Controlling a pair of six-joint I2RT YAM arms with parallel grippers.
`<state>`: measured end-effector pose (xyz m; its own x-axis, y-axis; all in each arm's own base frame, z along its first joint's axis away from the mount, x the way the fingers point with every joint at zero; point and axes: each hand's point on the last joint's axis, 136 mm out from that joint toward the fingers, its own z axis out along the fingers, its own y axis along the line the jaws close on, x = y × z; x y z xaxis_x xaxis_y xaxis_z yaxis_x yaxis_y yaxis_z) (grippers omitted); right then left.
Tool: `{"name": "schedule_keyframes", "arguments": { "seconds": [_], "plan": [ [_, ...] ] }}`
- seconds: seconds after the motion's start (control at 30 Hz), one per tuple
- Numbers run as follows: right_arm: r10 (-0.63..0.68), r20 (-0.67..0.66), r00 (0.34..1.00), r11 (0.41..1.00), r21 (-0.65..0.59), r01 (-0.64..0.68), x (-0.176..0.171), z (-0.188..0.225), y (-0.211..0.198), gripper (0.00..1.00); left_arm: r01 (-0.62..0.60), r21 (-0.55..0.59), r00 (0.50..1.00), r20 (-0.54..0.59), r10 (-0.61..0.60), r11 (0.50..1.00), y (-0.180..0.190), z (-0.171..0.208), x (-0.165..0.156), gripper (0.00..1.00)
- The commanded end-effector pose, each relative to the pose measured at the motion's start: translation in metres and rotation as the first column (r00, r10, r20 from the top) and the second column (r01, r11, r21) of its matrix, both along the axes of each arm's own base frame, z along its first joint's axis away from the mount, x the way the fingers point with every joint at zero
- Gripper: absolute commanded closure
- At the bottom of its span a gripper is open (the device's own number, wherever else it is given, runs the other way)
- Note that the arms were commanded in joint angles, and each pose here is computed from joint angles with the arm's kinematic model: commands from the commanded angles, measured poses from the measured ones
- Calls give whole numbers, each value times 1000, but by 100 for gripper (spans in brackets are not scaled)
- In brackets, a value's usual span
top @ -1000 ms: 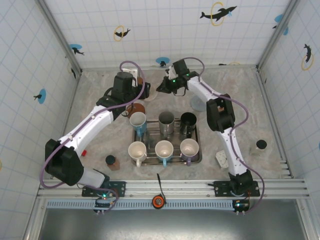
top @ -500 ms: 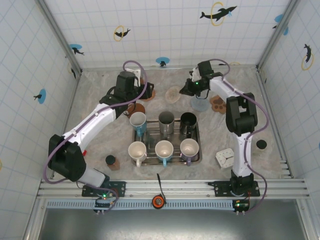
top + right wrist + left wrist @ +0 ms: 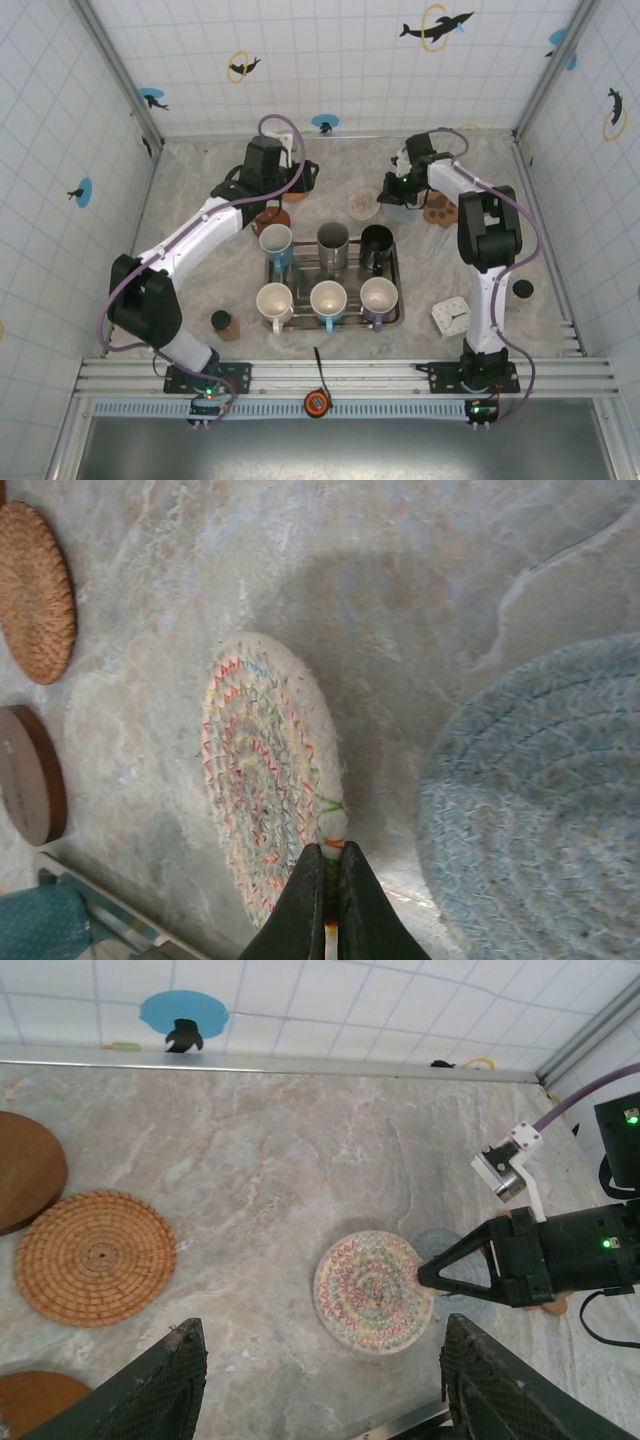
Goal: Place the cup by the coaster
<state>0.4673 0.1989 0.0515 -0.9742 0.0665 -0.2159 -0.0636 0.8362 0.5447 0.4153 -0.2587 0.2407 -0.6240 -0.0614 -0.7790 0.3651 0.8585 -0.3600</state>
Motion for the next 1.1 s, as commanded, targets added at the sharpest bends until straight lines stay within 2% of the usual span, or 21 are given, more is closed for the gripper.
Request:
{"name": "schedule_keyframes", "arguments": {
  "seconds": [0.0,0.13,0.2,0.33,0.67,0.8,0.93,1.07],
  "plan": [
    [4,33,999,998,-62,-2,-1,7,-11,100,19,-26,1000,-11,-19,999,-13,6,2,38],
    [7,26,1000,998,-56,-5,0,4,-10,98,22,-33,1000,-16,-23,999,-17,6,3,38],
    [10,24,1000,998,-55,-9,0,3,-10,84,23,-36,1000,-18,-24,999,-18,6,3,38],
    [8,49,999,997,-79,-4,1,10,-14,70,26,-36,999,-22,-27,999,-21,4,3,38],
    [-1,121,993,982,-190,24,9,42,-42,69,51,-35,998,-41,-52,998,-36,-4,2,38],
    [-8,135,991,979,-199,35,5,48,-49,70,45,-22,998,-44,-46,999,-36,-6,3,38],
    [-10,152,988,982,-186,39,0,57,-48,70,-10,98,998,-55,15,995,-18,-17,7,36],
    [-18,183,983,985,-166,49,-4,72,-45,68,-120,298,984,-94,154,947,26,-39,8,31]
  ]
}}
